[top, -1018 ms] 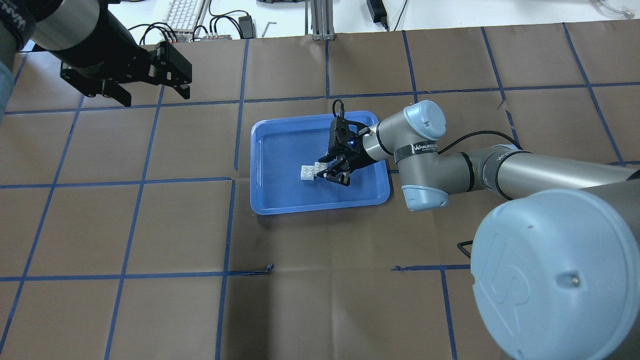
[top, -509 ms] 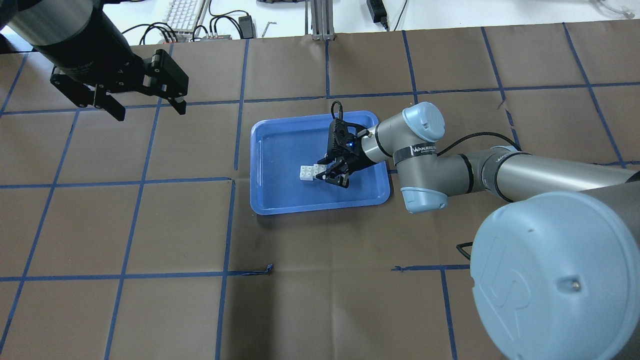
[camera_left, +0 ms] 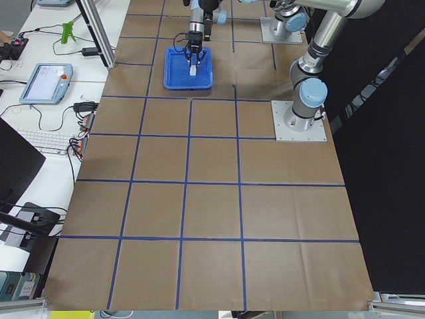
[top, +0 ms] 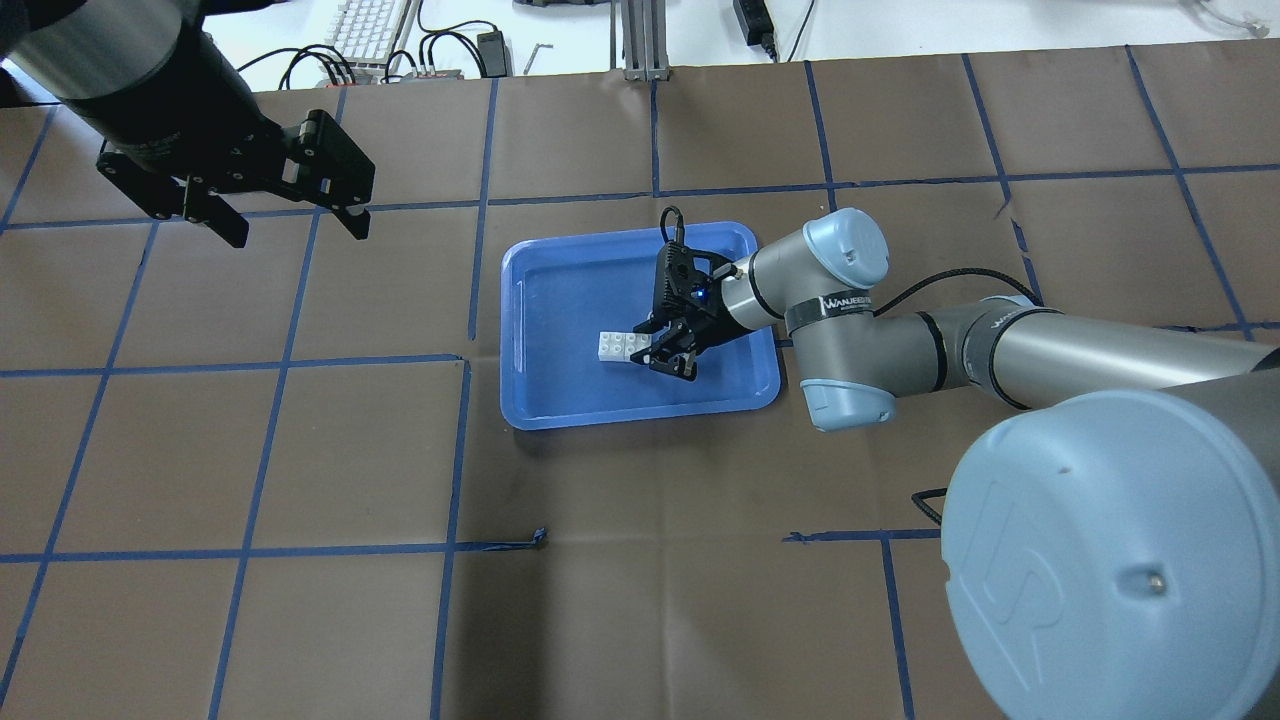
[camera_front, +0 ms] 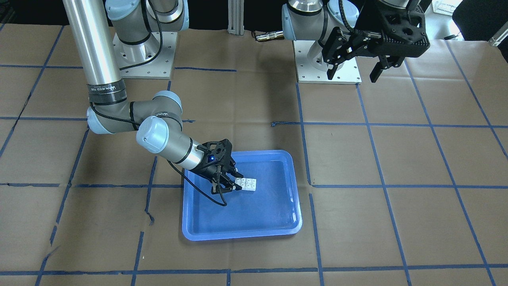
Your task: Assemble white blocks and place on blue tray
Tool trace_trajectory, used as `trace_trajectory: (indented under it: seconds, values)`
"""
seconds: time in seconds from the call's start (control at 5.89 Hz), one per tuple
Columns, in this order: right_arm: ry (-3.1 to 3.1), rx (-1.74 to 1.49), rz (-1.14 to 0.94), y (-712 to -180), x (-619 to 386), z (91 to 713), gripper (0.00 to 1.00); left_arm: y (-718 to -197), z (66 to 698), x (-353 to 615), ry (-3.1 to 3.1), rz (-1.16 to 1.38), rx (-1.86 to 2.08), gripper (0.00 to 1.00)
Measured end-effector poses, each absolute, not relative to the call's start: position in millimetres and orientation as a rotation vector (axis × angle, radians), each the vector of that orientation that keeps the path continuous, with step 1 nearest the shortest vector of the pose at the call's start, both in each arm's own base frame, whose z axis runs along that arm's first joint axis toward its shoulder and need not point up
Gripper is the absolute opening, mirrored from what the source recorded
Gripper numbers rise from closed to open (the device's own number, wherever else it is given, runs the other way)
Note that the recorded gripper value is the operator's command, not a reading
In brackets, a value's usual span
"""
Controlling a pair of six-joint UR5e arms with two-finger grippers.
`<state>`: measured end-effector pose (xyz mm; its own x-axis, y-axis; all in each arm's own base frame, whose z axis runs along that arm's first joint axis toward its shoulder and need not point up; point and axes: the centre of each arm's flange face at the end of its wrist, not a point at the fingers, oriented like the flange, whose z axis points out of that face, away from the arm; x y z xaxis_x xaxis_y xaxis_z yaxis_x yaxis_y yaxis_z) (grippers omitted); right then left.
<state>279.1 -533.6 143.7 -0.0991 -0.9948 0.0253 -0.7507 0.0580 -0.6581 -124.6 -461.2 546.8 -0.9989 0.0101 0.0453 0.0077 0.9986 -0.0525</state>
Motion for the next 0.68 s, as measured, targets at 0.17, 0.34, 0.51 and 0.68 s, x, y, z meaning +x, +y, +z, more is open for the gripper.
trace_trajectory:
  seconds: [0.17, 0.34, 0.51, 0.68]
  values:
    - [1.904, -1.740, -0.740, -533.2, 278.9, 143.6, 0.31, -460.4, 546.4, -123.7, -3.101, 0.081, -0.018, 0.99]
    - [1.904, -1.741, -0.741, -533.3, 279.0, 144.0, 0.31, -460.2, 546.0, -123.1, -3.107, 0.081, -0.020, 0.99]
    - [1.902, -1.744, -0.746, -534.3, 279.2, 145.1, 0.31, -460.0, 546.0, -123.1, -3.109, 0.081, -0.021, 0.99]
    - [1.899, -1.748, -0.752, -535.1, 279.6, 146.1, 0.31, -460.0, 546.0, -123.1, -3.109, 0.082, -0.021, 0.99]
